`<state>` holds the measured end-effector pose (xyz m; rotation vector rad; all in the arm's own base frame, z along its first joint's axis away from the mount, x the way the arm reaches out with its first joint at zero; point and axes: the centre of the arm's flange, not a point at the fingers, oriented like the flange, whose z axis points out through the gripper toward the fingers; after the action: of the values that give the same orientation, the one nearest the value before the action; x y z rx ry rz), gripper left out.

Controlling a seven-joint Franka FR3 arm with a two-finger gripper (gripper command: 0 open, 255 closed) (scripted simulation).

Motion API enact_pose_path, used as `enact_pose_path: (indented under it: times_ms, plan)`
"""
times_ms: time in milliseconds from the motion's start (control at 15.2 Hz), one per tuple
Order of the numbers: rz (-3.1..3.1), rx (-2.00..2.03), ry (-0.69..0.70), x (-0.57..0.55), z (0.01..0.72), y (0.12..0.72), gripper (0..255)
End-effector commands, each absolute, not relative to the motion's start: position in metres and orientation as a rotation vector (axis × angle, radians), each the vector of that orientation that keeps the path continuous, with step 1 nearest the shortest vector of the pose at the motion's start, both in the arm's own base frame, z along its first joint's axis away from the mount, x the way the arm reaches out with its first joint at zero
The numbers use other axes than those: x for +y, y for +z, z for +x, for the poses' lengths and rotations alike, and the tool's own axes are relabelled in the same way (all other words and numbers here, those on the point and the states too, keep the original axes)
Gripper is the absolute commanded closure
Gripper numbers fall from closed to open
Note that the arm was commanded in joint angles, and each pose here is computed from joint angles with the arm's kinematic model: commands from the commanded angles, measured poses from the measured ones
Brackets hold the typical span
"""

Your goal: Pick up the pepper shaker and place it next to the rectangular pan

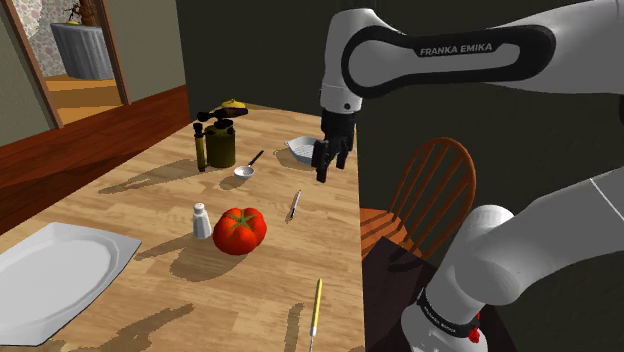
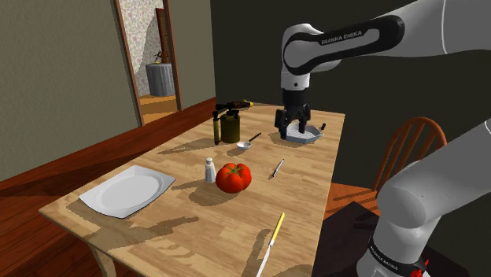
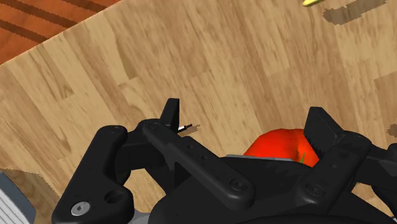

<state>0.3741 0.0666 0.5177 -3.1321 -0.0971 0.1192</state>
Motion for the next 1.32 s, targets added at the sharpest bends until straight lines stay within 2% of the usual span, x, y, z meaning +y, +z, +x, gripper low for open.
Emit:
enact_pose_path:
  times_ms: [0, 1254]
  plan:
    - [-3.129, -0.107, 0.099, 0.079, 0.392, 0.502, 0]
    - [-3.097, -0.195, -0.064, 0.204, 0.561, 0.394, 0]
